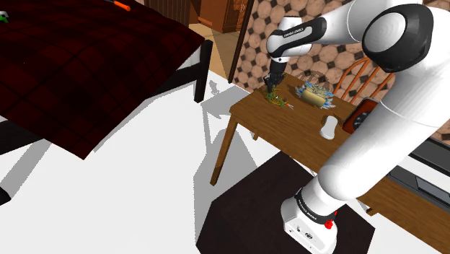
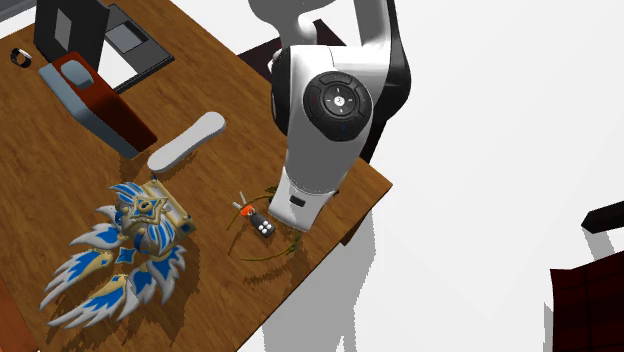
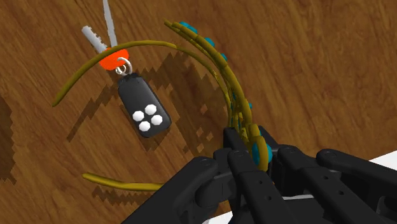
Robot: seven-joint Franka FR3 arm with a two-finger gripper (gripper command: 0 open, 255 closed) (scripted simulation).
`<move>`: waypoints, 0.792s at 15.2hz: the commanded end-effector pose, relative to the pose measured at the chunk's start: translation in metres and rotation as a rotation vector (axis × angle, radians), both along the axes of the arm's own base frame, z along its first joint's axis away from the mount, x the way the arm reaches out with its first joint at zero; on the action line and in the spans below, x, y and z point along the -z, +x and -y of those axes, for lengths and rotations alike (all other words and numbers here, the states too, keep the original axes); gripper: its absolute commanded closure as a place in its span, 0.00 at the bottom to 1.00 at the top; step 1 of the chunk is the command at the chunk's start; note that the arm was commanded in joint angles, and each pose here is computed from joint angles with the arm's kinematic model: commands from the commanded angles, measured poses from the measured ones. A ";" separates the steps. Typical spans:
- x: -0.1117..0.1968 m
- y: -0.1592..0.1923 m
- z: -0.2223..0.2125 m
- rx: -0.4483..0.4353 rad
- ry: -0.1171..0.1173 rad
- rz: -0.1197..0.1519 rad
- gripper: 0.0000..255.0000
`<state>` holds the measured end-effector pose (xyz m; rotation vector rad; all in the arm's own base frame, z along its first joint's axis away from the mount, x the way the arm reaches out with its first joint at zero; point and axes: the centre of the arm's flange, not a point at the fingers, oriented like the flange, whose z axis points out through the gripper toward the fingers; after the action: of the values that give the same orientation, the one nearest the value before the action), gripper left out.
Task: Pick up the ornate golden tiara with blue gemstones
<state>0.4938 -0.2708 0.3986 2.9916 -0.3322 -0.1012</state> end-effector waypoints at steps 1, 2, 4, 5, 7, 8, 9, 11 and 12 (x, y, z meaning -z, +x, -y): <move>-0.011 -0.001 -0.001 0.000 0.000 0.000 1.00; -0.016 -0.001 -0.001 0.000 0.000 0.000 1.00; -0.027 -0.001 -0.001 0.000 0.000 0.000 1.00; -0.032 -0.001 -0.001 0.000 0.000 0.000 1.00; -0.042 -0.001 -0.001 0.000 0.000 0.000 1.00; -0.048 -0.001 -0.001 0.000 0.000 0.000 1.00; -0.053 -0.001 -0.001 0.000 0.000 0.000 1.00; -0.064 -0.001 -0.001 0.000 0.000 0.000 1.00; -0.069 -0.001 -0.001 0.000 0.000 0.000 1.00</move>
<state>0.4927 -0.2703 0.4605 2.9916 -0.3323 -0.1011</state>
